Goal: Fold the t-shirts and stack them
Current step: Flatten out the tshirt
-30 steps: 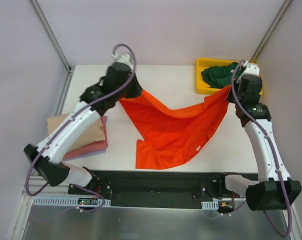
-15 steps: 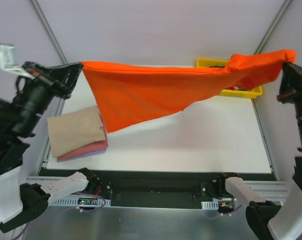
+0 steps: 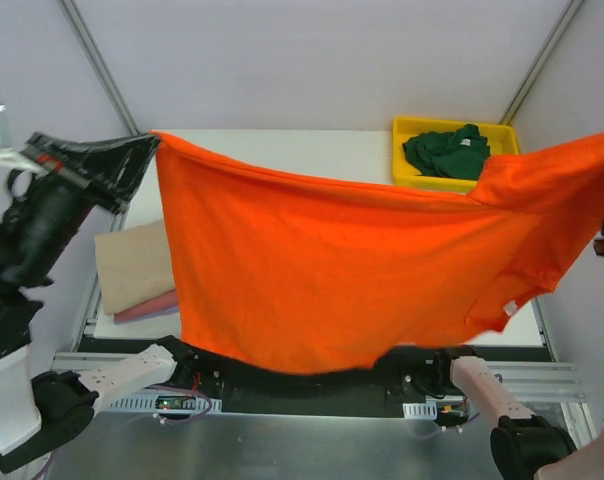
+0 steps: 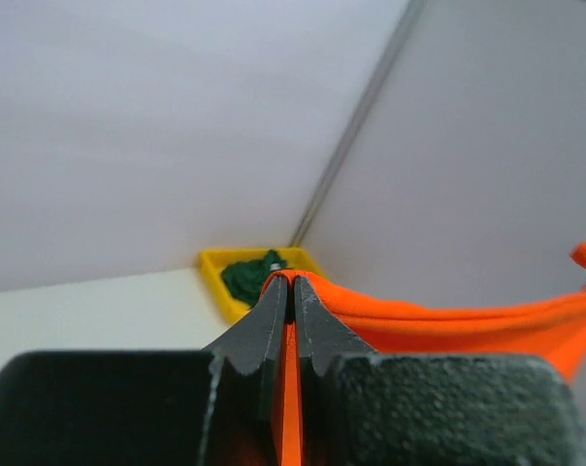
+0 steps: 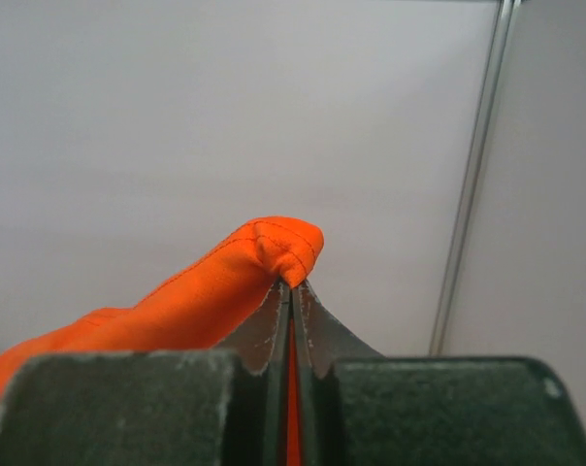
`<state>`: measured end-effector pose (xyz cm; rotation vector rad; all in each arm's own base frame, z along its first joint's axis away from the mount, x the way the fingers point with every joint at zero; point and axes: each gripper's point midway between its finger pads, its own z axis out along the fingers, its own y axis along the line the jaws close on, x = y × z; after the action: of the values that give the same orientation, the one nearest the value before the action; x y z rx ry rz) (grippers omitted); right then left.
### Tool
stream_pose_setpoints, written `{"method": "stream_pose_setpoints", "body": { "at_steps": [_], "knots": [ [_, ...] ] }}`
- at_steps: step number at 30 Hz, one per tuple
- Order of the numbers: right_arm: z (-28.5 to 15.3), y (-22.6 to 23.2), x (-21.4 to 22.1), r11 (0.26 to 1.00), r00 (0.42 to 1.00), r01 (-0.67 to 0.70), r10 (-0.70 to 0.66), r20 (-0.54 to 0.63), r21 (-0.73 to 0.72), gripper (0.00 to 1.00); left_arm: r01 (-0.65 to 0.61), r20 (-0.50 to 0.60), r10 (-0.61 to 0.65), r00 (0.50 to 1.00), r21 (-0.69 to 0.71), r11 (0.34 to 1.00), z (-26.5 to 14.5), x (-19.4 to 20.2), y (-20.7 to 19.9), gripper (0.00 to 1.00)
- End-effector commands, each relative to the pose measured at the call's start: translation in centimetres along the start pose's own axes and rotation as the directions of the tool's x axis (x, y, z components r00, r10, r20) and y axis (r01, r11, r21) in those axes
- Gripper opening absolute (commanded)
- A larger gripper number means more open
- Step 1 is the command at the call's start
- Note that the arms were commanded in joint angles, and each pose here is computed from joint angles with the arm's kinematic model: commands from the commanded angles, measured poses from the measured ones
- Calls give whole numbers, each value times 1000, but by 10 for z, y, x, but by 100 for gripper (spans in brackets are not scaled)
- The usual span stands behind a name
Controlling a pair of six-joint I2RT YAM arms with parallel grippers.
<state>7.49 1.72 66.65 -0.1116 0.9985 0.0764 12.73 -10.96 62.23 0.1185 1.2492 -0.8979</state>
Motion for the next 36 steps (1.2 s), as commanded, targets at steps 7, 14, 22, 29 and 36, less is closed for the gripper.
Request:
{"method": "stream_pose_setpoints", "body": {
  "at_steps": [7, 14, 22, 29, 36],
  "knots": [
    [127, -37, 307, 982, 858, 186, -145, -492, 34, 1, -80, -364, -236, 901, -675, 734, 128, 228, 245, 0],
    [113, -21, 551, 998, 608, 62, -36, -793, 2, 27, -138, -531, -491, 691, -763, 632, 141, 383, 365, 54],
    [74, 0, 594, 993, 412, -8, 109, -904, 116, 96, -158, -551, -535, 641, -776, 610, 122, 405, 381, 99],
    [-41, 66, 586, 967, 89, -73, 250, -964, 244, 96, -114, -595, -602, 533, -755, 645, 82, 429, 347, 99],
    [-111, 122, 614, 940, -116, -191, 266, -957, 284, 96, -101, -651, -628, 426, -724, 682, 51, 475, 318, 99]
  ]
}}
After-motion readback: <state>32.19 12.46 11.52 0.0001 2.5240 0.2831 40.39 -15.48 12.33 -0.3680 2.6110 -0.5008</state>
